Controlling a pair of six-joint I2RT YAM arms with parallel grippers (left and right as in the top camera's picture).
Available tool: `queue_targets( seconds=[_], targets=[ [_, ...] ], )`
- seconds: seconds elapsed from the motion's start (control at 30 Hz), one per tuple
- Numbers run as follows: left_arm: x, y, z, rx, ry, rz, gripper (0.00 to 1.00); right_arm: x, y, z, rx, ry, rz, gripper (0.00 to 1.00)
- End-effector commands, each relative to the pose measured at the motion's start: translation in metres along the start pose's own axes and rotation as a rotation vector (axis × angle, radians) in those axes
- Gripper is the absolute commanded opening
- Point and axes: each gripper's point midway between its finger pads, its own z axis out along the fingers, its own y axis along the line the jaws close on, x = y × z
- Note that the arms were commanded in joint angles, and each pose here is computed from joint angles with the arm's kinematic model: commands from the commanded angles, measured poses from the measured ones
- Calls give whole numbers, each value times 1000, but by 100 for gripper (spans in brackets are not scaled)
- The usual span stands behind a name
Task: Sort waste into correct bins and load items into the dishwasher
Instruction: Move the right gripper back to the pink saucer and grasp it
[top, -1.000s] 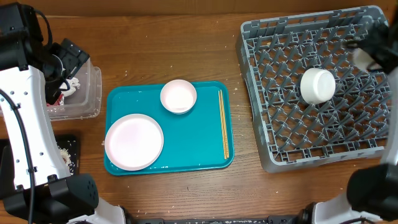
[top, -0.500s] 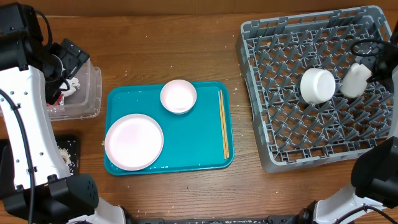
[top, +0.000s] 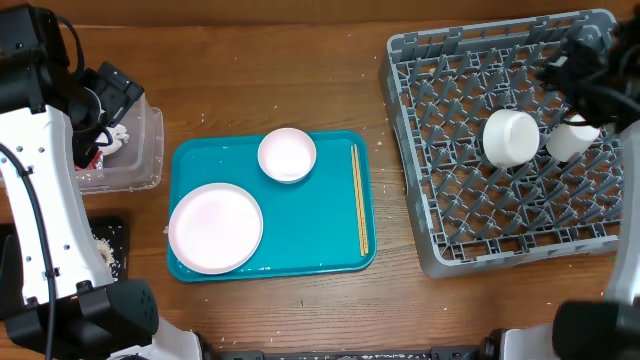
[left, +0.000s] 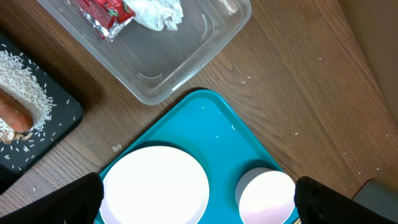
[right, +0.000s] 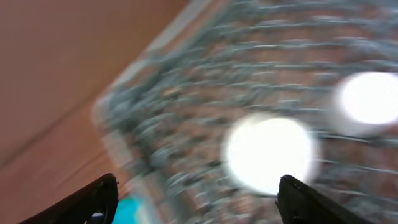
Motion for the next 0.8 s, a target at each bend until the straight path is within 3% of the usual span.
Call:
queue_targets(
  seconds=[0.0,0.2,0.33,0.6,0.77],
  targets=[
    [0,-2,-1,8,0,19,100,45,84,-5,-214,92,-141,83],
    [0,-2,-1,8,0,19,100,149,198,28,-385,222,-411,80],
    [0,-2,-1,8,0,19,100,220,239,66,-392,286,-541,78],
    [0,-2,-1,8,0,18,100,337,257,130,-312,333,-842,79],
    [0,-2,-1,8,0,19,100,375,260,139,-331,356,-976,79]
  ],
)
